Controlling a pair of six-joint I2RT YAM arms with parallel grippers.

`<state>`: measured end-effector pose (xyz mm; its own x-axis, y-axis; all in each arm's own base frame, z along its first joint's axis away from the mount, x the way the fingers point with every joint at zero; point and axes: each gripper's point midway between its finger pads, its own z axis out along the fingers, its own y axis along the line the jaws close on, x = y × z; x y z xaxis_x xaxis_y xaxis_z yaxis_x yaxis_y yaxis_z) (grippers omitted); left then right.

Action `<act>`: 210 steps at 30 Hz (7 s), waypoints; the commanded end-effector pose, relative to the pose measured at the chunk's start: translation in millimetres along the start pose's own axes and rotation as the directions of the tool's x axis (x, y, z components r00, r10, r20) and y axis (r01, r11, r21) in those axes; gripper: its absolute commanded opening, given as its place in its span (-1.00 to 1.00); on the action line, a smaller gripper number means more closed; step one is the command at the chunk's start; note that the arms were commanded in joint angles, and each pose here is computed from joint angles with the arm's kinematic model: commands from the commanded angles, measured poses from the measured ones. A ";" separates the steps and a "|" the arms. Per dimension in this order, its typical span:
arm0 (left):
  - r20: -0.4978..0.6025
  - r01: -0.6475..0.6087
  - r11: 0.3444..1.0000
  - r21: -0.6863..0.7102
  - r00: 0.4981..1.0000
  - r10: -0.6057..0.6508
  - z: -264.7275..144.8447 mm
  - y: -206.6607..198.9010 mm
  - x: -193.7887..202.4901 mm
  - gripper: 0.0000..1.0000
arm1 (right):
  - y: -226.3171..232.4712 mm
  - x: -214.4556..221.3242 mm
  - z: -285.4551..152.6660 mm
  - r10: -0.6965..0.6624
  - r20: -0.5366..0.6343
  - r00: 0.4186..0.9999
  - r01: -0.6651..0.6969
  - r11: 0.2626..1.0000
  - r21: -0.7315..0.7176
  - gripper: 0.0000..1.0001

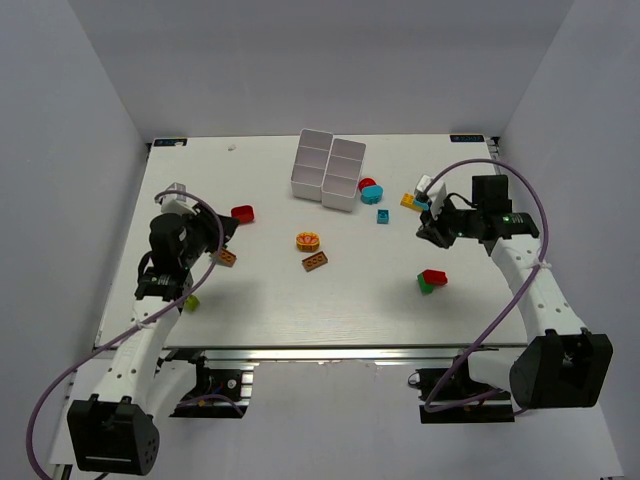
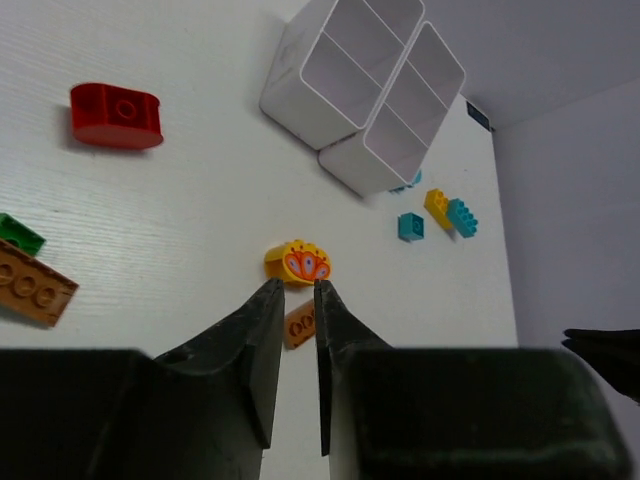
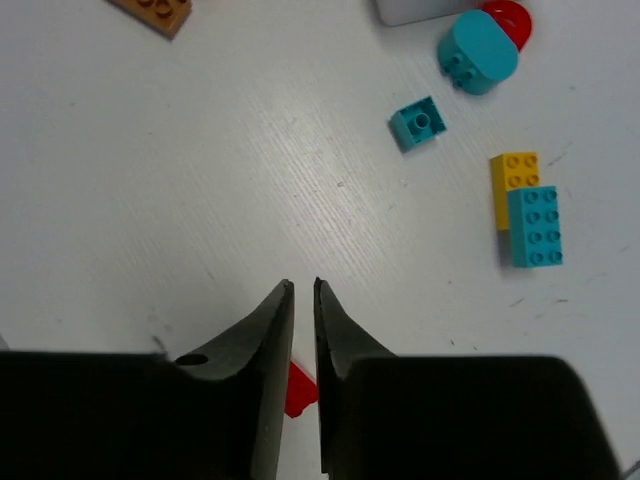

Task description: Sort the legos into containers by color

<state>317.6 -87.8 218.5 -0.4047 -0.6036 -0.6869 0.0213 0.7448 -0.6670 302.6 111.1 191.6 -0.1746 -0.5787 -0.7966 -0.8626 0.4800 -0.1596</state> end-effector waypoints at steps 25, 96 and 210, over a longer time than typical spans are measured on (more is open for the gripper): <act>-0.094 0.007 0.999 0.050 0.996 -0.002 -16.4 3.9 34.8 0.61 | 28.9 126.0 11.8 -0.476 -0.126 0.870 0.367 0.797 -0.480 0.58; -0.620 0.693 0.401 0.598 0.718 -0.316 12.4 -187.4 78.3 0.28 | 91.3 -185.2 70.3 0.033 0.510 0.860 0.149 0.938 -0.312 -1.00; -0.249 0.302 0.927 0.221 0.937 -0.246 40.5 -82.0 43.2 -0.88 | -169.3 -246.1 271.9 -0.006 0.683 0.730 -0.262 0.921 0.288 -1.00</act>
<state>337.9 -191.0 224.6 -0.6328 -0.6733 -0.3825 0.0782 0.4359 -0.8966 611.4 357.6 210.4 0.0493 0.0049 -0.9988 -0.6526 0.7571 -0.0285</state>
